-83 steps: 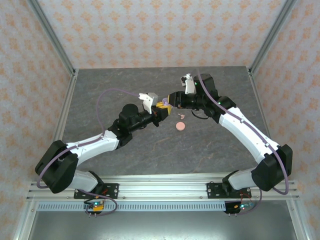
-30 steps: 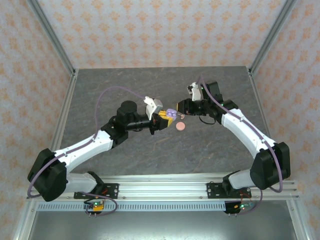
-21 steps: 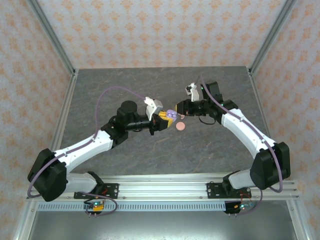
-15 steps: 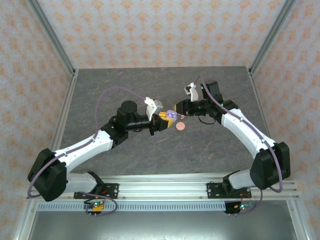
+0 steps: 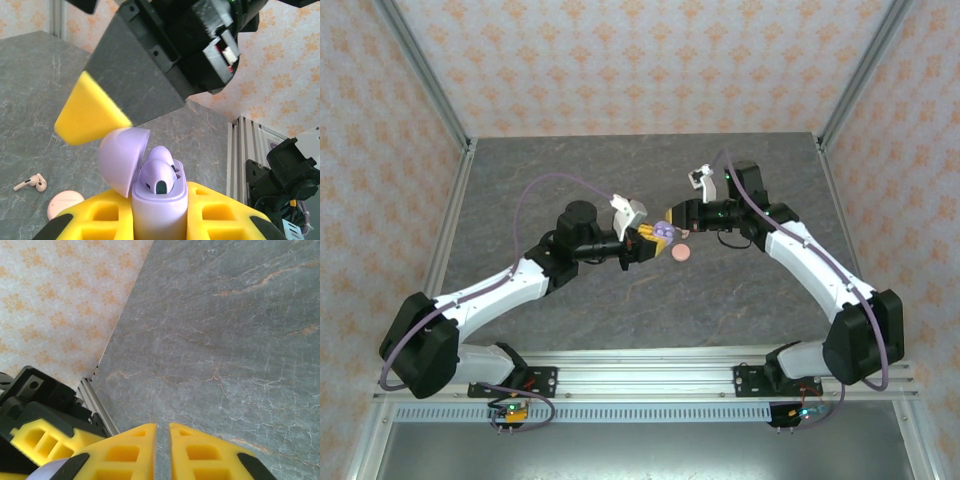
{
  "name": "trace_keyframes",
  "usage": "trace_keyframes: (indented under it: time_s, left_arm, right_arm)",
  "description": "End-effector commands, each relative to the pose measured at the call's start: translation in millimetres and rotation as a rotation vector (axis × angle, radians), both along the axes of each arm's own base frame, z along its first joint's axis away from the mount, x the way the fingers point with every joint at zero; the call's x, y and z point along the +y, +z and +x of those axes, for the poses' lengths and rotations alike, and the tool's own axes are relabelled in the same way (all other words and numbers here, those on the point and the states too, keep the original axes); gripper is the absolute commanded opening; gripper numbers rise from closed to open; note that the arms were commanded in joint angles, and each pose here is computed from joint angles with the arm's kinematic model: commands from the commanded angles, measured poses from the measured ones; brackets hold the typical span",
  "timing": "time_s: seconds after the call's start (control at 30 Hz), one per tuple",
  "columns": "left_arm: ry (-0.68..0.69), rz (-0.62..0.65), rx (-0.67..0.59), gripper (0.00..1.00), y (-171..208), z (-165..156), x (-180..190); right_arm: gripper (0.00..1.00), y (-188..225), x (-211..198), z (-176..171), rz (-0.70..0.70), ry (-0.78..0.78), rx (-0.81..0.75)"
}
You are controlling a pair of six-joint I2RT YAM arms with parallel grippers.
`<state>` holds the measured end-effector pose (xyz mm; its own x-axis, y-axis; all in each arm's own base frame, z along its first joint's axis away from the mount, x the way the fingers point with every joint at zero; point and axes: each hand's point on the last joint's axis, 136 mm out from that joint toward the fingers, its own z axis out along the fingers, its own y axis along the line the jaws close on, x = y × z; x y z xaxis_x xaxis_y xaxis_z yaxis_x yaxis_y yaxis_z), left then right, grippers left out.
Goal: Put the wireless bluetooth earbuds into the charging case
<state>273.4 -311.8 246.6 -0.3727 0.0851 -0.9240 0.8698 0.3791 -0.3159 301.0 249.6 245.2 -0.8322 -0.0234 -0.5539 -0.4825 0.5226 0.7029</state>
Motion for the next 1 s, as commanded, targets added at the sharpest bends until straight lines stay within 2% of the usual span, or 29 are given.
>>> trace_keyframes:
  time_s: [0.0,0.23,0.37,0.43,0.7,0.8,0.97]
  left_arm:
    - [0.05,-0.003,0.008,0.14,1,12,6]
    - [0.085,-0.006,0.03,0.14,-2,20,10]
    - [0.123,0.005,0.046,0.14,-5,26,13]
    - [0.169,0.023,0.071,0.15,-10,34,17]
    - [0.371,0.091,0.184,0.15,-25,71,35]
    - [0.464,0.129,0.212,0.16,-33,86,45]
    - [0.632,0.209,0.279,0.17,-48,112,65]
  right_arm:
    - [0.15,15,5,-12,0.041,0.059,-0.053]
    - [0.15,11,2,-11,0.019,0.041,-0.049]
    - [0.18,-1,-15,8,-0.092,-0.102,-0.048]
    - [0.18,-10,-34,22,-0.186,-0.227,-0.047]
    - [0.2,-26,-84,43,-0.373,-0.508,-0.043]
    - [0.2,-32,-96,43,-0.415,-0.555,-0.031]
    - [0.2,-39,-100,38,-0.441,-0.55,-0.014]
